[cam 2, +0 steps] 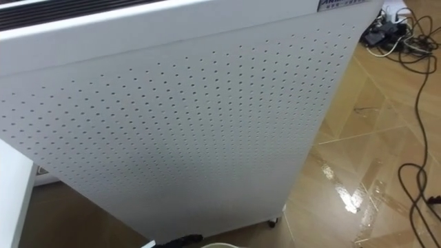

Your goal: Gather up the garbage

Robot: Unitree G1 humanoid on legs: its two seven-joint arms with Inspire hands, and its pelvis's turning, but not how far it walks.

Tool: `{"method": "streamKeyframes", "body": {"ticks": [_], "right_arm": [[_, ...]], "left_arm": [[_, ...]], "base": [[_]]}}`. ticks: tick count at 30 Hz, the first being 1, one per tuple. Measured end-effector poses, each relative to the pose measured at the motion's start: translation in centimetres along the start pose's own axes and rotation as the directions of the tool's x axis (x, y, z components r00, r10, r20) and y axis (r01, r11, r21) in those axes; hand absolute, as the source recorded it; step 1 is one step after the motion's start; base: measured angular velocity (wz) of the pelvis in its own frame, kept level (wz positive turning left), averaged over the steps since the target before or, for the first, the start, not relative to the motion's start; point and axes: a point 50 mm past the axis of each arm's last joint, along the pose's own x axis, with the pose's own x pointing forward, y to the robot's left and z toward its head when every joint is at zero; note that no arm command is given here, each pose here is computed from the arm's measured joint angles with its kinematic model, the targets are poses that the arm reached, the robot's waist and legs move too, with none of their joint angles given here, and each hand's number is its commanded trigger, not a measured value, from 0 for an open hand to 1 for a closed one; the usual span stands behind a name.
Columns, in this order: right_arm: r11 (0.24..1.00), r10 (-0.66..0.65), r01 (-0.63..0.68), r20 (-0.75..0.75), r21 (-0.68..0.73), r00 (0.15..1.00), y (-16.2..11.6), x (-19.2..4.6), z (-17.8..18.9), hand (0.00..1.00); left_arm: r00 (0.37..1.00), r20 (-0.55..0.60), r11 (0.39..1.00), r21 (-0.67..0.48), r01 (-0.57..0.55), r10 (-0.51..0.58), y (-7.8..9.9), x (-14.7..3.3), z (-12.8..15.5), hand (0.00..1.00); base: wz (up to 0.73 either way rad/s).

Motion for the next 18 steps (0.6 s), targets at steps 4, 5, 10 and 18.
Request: {"method": "streamKeyframes", "body": {"ticks": [4,5,10,18], "right_arm": [[1.000,-0.001,0.001,0.000,0.000,1.000,-0.01,0.00,0.00,1.00],[1.000,-0.001,0.001,0.000,0.000,1.000,-0.01,0.00,-0.01,1.00],[1.000,-0.002,0.002,0.000,0.000,1.000,-0.01,0.00,-0.01,1.00],[1.000,-0.003,0.003,-0.007,0.001,1.000,-0.04,-0.03,-0.18,1.00]], "left_arm": [[1.000,-0.008,1.000,-0.003,0.000,0.000,-0.02,-0.03,-0.20,0.00],[1.000,-0.008,1.000,-0.004,0.000,0.000,-0.02,-0.03,-0.21,0.00],[1.000,-0.012,1.000,-0.005,0.000,0.000,-0.02,-0.04,-0.29,0.00],[1.000,-0.026,1.000,-0.010,-0.002,0.002,0.04,-0.06,-0.62,0.00]], "base": [[0.00],[0.00],[0.00],[0.00]]}}
